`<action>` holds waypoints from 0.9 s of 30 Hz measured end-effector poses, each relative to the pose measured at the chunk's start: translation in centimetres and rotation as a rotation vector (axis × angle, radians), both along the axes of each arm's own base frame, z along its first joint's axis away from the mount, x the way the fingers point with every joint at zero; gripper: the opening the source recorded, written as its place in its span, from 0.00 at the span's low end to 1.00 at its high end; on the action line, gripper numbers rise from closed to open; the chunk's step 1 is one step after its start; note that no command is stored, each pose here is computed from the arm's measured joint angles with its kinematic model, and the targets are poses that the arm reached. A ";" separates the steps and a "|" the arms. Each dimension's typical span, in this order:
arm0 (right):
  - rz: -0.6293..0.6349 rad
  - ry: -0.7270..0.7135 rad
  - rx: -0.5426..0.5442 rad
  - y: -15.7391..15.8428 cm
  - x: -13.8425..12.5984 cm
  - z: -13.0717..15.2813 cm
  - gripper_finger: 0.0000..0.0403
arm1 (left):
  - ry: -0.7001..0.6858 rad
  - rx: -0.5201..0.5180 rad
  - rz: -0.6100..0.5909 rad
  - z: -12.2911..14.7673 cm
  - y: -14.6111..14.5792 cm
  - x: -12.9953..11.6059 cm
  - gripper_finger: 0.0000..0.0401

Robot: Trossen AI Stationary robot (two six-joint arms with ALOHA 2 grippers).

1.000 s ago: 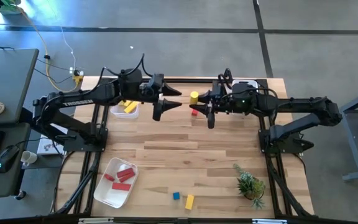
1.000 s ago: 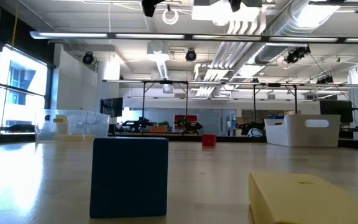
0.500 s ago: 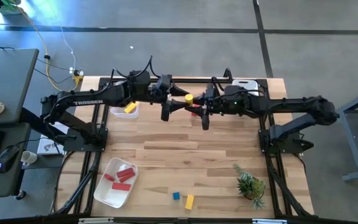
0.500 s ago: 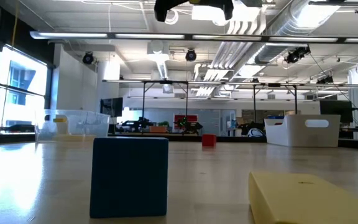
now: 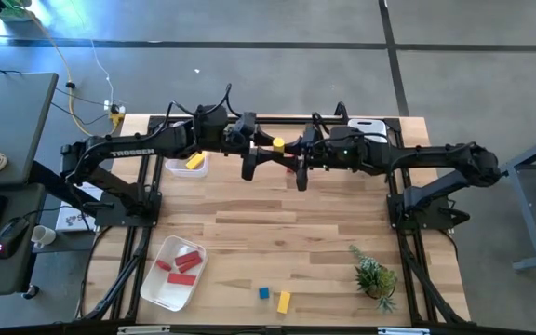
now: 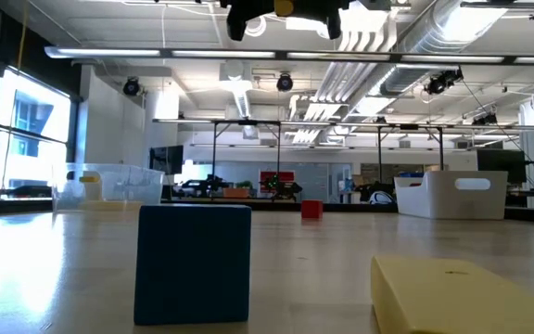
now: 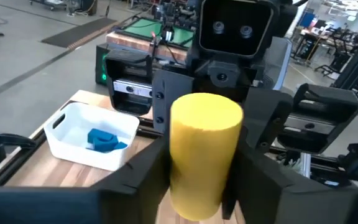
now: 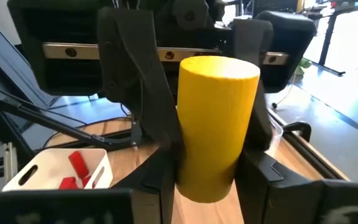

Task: Sort & place blocks by color
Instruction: Put the yellow block into the transparent bin

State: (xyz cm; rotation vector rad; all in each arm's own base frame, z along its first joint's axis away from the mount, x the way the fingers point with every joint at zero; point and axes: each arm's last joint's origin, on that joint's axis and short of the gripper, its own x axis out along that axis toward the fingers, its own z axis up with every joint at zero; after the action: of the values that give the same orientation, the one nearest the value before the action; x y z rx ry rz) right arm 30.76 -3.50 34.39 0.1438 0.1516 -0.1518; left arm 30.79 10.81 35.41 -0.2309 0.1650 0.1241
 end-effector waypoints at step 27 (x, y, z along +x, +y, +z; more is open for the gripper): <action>-0.161 0.175 0.017 -1.8 -0.7 -1.7 0.58 | 0.641 0.006 0.356 -4.7 0.7 -3.6 0.27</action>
State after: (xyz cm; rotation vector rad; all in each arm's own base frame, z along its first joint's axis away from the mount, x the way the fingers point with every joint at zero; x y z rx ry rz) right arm 30.04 -5.27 32.72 0.1597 0.3164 -0.3235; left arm 27.15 11.50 30.72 -0.2071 0.7614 0.5526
